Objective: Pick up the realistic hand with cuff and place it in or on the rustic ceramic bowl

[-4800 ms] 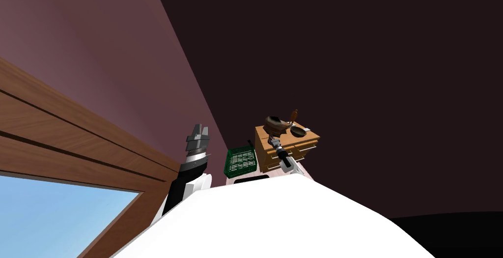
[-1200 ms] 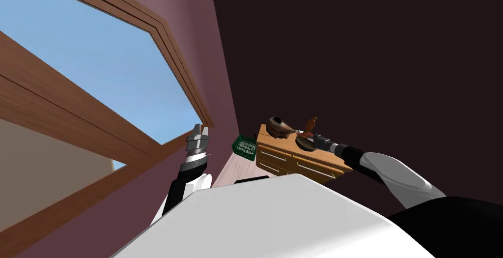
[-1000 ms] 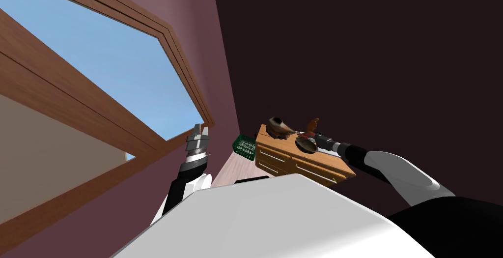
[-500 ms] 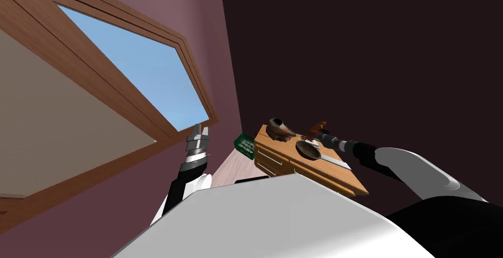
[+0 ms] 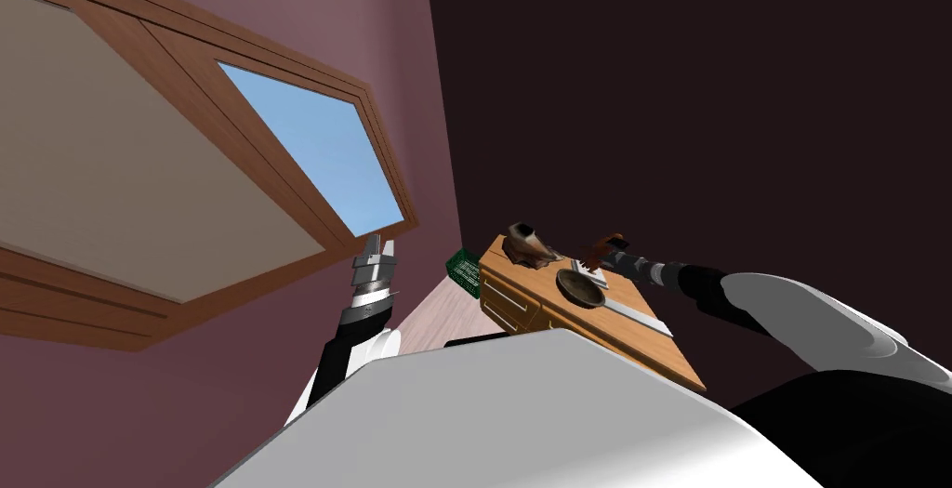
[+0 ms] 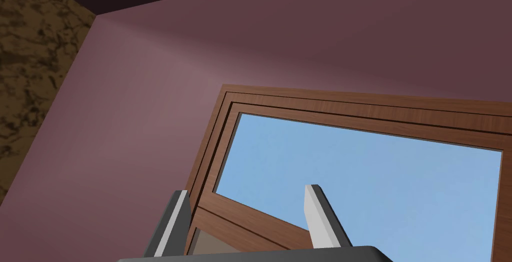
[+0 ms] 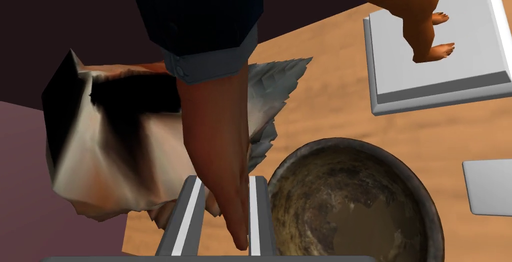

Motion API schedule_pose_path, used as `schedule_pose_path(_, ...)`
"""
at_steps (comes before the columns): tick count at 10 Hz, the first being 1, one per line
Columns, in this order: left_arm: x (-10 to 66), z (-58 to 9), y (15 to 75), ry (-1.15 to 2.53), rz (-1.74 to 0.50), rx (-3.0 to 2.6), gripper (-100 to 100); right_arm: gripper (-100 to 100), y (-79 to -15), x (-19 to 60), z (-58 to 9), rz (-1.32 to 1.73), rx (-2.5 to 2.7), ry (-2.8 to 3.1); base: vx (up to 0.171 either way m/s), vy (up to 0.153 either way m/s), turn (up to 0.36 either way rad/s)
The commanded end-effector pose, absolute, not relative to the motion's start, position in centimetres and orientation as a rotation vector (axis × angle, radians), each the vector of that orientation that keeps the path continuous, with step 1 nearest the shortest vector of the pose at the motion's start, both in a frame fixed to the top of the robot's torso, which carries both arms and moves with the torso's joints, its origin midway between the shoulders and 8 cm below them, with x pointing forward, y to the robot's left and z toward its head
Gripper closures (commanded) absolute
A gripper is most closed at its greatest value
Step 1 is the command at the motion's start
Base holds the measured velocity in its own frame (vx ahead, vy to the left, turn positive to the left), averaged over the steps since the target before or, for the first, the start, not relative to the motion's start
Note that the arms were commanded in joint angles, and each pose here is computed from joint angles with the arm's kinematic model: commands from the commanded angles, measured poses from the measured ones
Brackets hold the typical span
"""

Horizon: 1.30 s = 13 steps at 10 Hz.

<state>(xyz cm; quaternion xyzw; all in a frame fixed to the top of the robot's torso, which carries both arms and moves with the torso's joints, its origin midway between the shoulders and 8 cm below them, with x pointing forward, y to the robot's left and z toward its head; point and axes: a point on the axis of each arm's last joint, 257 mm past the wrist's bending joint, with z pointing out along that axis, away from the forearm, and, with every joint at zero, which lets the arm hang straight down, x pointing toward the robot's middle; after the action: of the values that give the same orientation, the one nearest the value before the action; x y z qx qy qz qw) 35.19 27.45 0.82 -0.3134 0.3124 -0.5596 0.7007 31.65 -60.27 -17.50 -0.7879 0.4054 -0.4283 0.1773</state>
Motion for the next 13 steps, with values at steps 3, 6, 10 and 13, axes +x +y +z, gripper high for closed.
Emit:
schedule_pose_path(3,35.2,0.8,27.4,0.696,-1.246,-0.698,0,-100,-60.3,31.6,-17.5,-1.212,-2.229,1.148,-0.003,-0.007,-0.002)
schedule_pose_path(6,35.2,0.8,27.4,0.696,-1.246,-0.698,0,0,-60.3,31.6,-17.6,-1.211,-2.23,1.15,0.0,0.0,0.0)
schedule_pose_path(10,35.2,0.8,27.4,0.695,-1.246,-0.698,0,-100,-60.4,32.6,-13.0,-1.213,-2.204,1.134,-0.024,-0.007,-0.022)
schedule_pose_path(13,35.2,0.8,27.4,0.695,-1.246,-0.698,0,0,-60.4,32.4,-13.4,-1.213,-2.208,1.135,-0.003,-0.001,-0.001)
